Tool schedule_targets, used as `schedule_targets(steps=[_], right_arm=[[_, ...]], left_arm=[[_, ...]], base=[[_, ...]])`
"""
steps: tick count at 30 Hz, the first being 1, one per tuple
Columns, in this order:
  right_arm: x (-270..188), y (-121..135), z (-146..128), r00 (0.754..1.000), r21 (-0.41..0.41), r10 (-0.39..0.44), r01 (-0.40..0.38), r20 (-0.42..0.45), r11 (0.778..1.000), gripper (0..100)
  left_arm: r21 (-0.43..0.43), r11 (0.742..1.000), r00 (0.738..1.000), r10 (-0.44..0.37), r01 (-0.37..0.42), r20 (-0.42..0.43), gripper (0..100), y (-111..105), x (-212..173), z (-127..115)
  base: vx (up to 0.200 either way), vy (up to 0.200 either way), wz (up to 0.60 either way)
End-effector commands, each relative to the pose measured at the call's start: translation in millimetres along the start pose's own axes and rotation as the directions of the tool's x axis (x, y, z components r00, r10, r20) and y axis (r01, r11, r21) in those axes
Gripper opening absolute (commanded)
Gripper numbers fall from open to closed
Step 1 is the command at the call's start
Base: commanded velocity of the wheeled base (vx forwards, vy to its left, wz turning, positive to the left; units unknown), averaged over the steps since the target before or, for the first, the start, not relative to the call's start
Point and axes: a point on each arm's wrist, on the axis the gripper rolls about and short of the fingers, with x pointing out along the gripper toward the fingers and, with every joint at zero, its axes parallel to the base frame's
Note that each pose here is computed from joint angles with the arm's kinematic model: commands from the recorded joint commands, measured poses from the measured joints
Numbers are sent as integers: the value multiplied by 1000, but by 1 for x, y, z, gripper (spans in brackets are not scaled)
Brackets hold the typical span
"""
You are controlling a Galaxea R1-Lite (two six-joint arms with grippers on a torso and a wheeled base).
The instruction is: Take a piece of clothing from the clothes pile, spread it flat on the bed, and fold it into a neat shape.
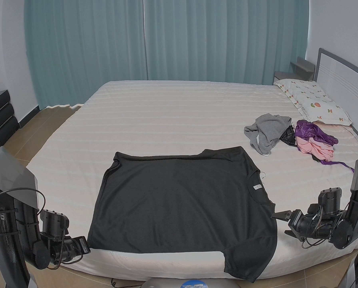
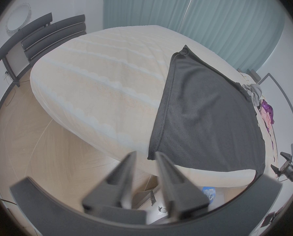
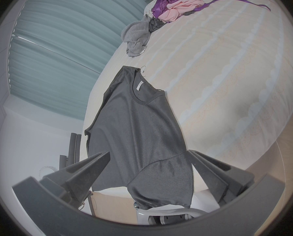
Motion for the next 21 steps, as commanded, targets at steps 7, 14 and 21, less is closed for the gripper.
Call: schedule_targets(steps=[7, 14, 21], right_arm=[[1, 0, 0, 1000, 0, 1, -1, -1, 1000, 100], [1, 0, 0, 1000, 1, 2, -2, -2, 1000, 100], [0, 0, 1, 1000, 4, 4, -4, 2, 1000, 100]], left_arm=[[-45, 986, 984, -162, 159, -73, 100, 3, 4, 3], [-49, 956, 955, -293, 291, -46, 100, 1, 10, 15], [97, 953, 957, -282, 287, -68, 100, 3, 28, 10]], base=[[0, 0, 0], [0, 0, 0], [0, 0, 0]])
